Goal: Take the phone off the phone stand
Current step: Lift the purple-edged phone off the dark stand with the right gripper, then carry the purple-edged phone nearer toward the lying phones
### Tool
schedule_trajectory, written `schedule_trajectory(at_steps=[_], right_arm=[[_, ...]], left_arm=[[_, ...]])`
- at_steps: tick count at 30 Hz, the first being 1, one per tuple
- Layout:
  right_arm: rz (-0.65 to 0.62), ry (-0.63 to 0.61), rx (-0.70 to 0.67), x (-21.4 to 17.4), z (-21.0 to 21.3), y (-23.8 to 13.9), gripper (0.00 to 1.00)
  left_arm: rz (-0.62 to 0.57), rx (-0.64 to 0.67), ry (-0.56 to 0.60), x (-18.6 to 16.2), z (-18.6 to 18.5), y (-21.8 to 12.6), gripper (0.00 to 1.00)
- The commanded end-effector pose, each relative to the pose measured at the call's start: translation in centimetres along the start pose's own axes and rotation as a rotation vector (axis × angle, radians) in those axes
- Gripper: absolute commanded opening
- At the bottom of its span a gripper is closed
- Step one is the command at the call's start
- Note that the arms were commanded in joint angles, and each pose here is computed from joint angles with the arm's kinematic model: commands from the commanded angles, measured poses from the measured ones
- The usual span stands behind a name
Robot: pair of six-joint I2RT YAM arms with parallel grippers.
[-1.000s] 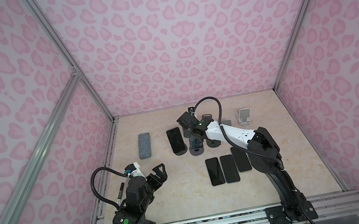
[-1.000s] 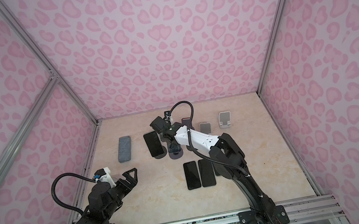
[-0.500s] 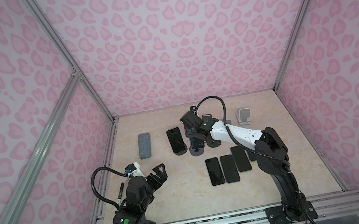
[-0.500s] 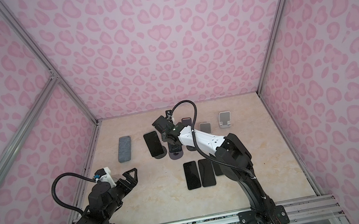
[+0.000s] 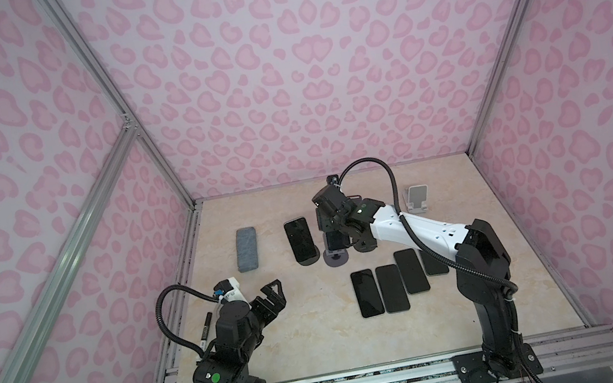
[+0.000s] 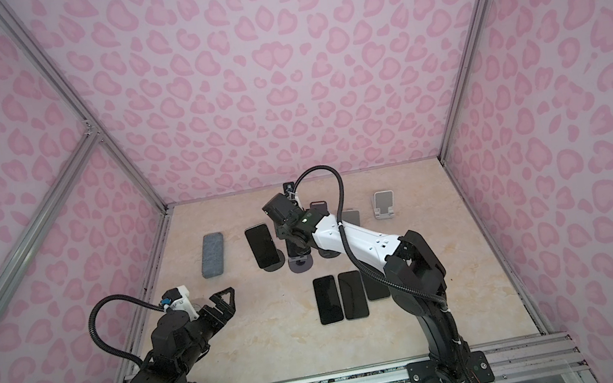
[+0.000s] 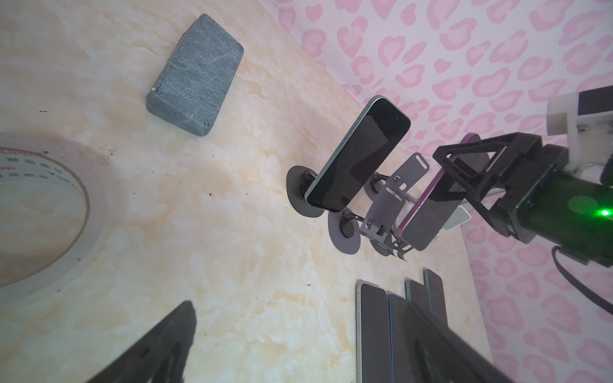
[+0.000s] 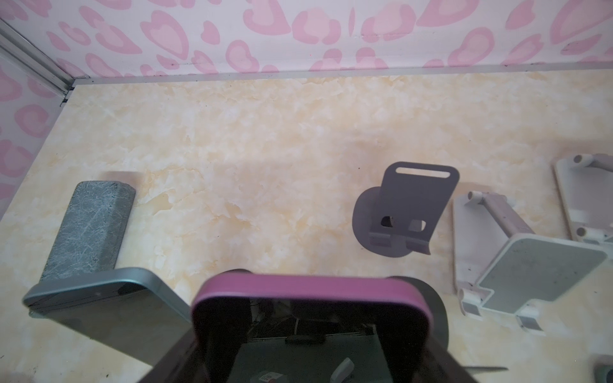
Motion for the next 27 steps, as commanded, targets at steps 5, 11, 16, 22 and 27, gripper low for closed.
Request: schedule_trajectory(at_steps=[5,11,16,22,27], right_arm=[[-0.08,0.02,0.024,1.0,0.0,-2.3,0.67],[-0.08,-0.014,0.029,-0.6,0.5,-4.6,0.66],[-0.066,-0.059,0.039,-3.3,1.8,-6.9,0.66],[-0.055,-0.092,0.036,-6.4,4.0,-8.8,0.66],[-0.038,-0.056,0.058,-8.5,5.6,-8.9,0.66]], left_arm=[[0.038,-0.008,-0.058,-1.1,0.5,1.3,1.0],[0.124,0.019,-0.083,-2.8,1.0,2.8,0.99],[0.187,0.003,-0.084,-3.6,0.1,3.5,0.98],[0.222,0.021,-0.055,-3.8,-0.3,3.7,0.98],[0.202,0.011,-0.059,-3.5,-0.4,3.4,0.98]])
Point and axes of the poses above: each gripper's point midway between its finger pads, its own y axis out along the fingers, its own z axis along the line the jaws close on, x = y × z, the point moved 1 cm from there along -y, back along the fingers, and after that the axes turned 13 degrees about -y, right-handed, at the moved point
